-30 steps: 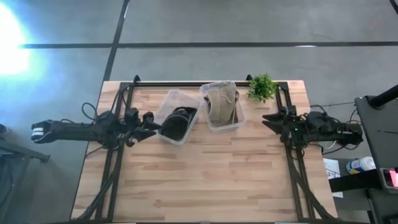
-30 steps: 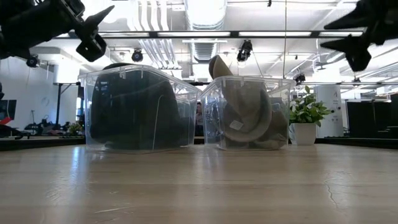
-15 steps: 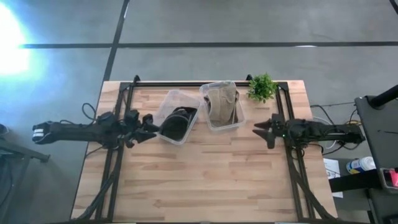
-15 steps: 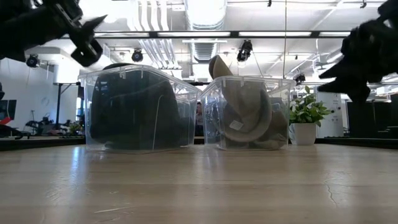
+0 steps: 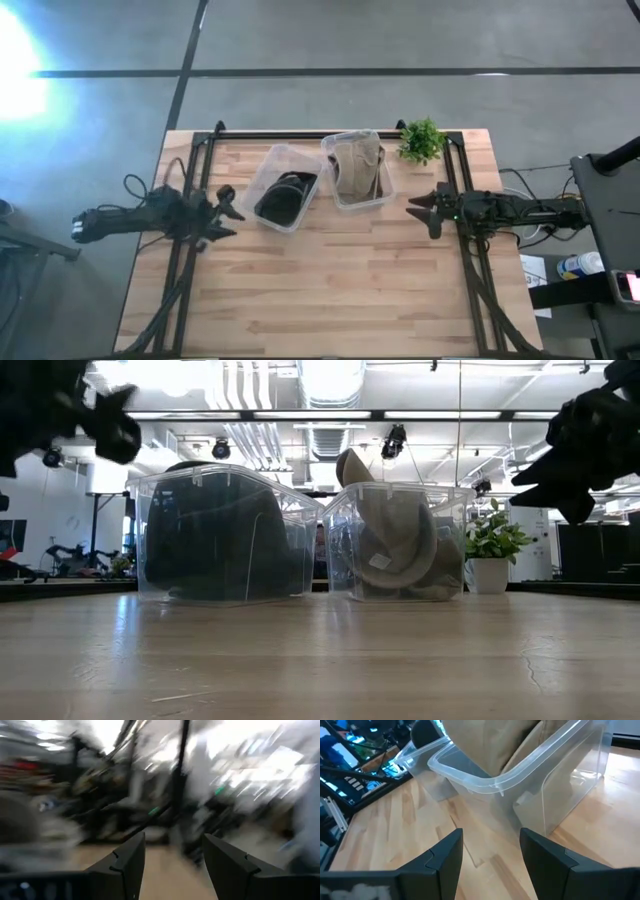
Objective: Pick & Place hat
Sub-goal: Return to Home Position
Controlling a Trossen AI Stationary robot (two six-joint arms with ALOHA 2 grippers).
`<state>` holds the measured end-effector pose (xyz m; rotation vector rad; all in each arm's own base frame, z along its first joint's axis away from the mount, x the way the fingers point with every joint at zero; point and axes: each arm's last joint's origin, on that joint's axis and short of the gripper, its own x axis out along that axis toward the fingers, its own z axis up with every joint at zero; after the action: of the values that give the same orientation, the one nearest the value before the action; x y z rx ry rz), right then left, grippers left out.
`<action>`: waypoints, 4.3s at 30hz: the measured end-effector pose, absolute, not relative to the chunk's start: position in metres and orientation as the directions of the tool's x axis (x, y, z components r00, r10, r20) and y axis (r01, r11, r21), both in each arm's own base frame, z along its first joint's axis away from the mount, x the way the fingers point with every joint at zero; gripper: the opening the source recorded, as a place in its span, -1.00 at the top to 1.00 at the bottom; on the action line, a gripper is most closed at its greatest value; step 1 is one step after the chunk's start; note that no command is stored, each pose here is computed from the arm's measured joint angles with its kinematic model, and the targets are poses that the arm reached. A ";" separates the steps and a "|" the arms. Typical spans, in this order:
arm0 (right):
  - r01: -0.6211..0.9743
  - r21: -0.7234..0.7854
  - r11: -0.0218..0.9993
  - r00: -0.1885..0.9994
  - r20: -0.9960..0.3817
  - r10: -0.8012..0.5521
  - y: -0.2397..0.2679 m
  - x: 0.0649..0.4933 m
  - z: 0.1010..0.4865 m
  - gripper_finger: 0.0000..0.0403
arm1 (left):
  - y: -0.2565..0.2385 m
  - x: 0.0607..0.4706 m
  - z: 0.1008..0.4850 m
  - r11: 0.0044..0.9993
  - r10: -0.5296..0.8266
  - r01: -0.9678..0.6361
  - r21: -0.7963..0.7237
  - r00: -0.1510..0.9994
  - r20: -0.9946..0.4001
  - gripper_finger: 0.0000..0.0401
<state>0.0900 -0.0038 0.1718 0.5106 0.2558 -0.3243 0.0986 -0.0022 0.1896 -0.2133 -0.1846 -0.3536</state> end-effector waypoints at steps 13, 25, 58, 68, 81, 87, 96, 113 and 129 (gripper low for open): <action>0.368 0.432 0.824 0.915 -0.324 -0.240 -0.004 0.090 0.171 0.05 | 0.000 0.097 0.170 0.990 -0.121 0.123 -0.067 0.992 0.045 0.05; 0.368 0.432 0.824 0.915 -0.324 -0.239 -0.004 0.090 0.171 0.05 | 0.000 0.097 0.170 0.977 -0.123 0.128 -0.170 0.992 0.042 0.05; -0.161 0.126 0.979 0.987 0.024 0.159 0.008 0.089 0.194 0.05 | 0.000 0.097 0.169 0.975 -0.124 0.128 -0.183 0.992 0.037 0.05; -0.180 0.104 0.978 0.983 0.036 0.178 0.009 0.097 0.169 0.05 | 0.000 0.098 0.168 0.975 -0.124 0.127 -0.185 0.992 0.030 0.05; -0.176 0.093 0.980 0.984 0.028 0.174 0.009 0.097 0.169 0.05 | 0.000 0.098 0.168 0.975 -0.123 0.127 -0.185 0.992 0.029 0.05; -0.175 0.095 0.980 0.985 0.016 0.174 0.009 0.098 0.168 0.05 | 0.000 0.098 0.168 0.975 -0.123 0.126 -0.184 0.992 0.030 0.05; -0.175 0.095 0.980 0.985 0.014 0.174 0.009 0.098 0.168 0.05 | 0.000 0.098 0.168 0.975 -0.122 0.125 -0.184 0.992 0.031 0.05; -0.174 0.095 0.980 0.985 0.014 0.174 0.009 0.098 0.168 0.05 | 0.000 0.098 0.169 0.975 -0.121 0.125 -0.184 0.992 0.033 0.05; -0.174 0.095 0.980 0.985 0.014 0.174 0.009 0.098 0.168 0.05 | 0.000 0.098 0.169 0.975 -0.120 0.124 -0.184 0.992 0.033 0.05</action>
<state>0.0983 0.0088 0.1676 0.0960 -0.0059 0.1753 0.0984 0.0000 0.1686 -0.1867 -0.0212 -0.1233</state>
